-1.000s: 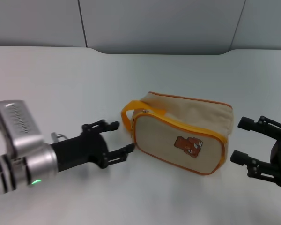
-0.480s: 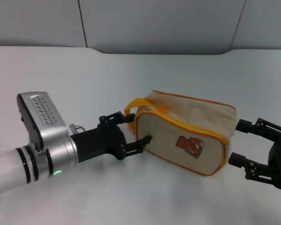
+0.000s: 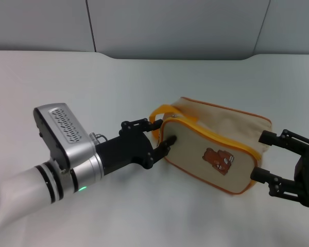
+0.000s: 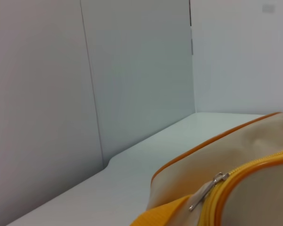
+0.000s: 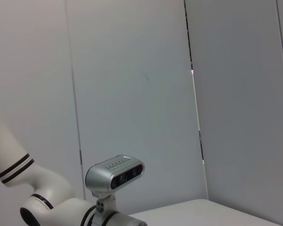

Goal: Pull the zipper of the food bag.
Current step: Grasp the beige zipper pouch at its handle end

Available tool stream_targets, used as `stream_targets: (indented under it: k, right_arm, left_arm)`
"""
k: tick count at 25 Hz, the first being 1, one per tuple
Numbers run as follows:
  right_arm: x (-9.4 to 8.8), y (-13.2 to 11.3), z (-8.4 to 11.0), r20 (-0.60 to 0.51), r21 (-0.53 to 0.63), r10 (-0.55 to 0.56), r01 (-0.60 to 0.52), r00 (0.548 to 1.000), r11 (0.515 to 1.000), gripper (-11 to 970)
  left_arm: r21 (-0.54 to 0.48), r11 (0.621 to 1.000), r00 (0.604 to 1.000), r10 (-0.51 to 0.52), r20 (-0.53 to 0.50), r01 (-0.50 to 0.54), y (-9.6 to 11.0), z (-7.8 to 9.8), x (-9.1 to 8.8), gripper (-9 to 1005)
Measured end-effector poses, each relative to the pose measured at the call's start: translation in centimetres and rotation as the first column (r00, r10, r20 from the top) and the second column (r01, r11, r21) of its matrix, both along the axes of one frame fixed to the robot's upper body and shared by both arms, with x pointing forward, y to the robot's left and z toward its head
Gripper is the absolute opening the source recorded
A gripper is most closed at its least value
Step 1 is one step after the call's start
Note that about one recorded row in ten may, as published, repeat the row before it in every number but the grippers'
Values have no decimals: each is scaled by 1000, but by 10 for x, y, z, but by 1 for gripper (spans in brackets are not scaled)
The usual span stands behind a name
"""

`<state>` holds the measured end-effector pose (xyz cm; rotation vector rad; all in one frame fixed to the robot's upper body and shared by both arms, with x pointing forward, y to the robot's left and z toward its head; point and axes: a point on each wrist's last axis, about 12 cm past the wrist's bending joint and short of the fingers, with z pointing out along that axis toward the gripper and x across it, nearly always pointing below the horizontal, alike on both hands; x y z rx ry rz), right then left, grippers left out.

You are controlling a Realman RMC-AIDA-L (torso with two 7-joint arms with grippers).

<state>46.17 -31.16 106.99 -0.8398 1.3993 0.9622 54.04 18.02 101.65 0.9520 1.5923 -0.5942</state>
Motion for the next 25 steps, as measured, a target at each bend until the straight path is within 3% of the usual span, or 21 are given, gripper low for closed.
stream_targets:
  k: [2,8,12,17,25]
  right_arm:
    - [0,0,0,0,0,0,0,1000,1000,784]
    - [0,-1,0,2,0,-6,6,1000,1000,784]
    - [-2,-2,-1,4,-1,-14,14,1000,1000,784]
    - [-4,-3,-2,4,2,-22,22,1000,1000,784]
    - [-4,-3,-2,5,3,-24,24,1000,1000,785]
  left_arm:
    - [11,1000,1000,7,5,-7,-3,-1,1,554]
    - [31,999,1000,21,3,-21,-5,-2,4,375]
    - [30,999,999,37,34,-38,-4,-2,3,303]
    - [24,999,988,43,146,-47,1,-2,-8,258]
    - [31,998,982,40,183,-47,-2,0,-9,177]
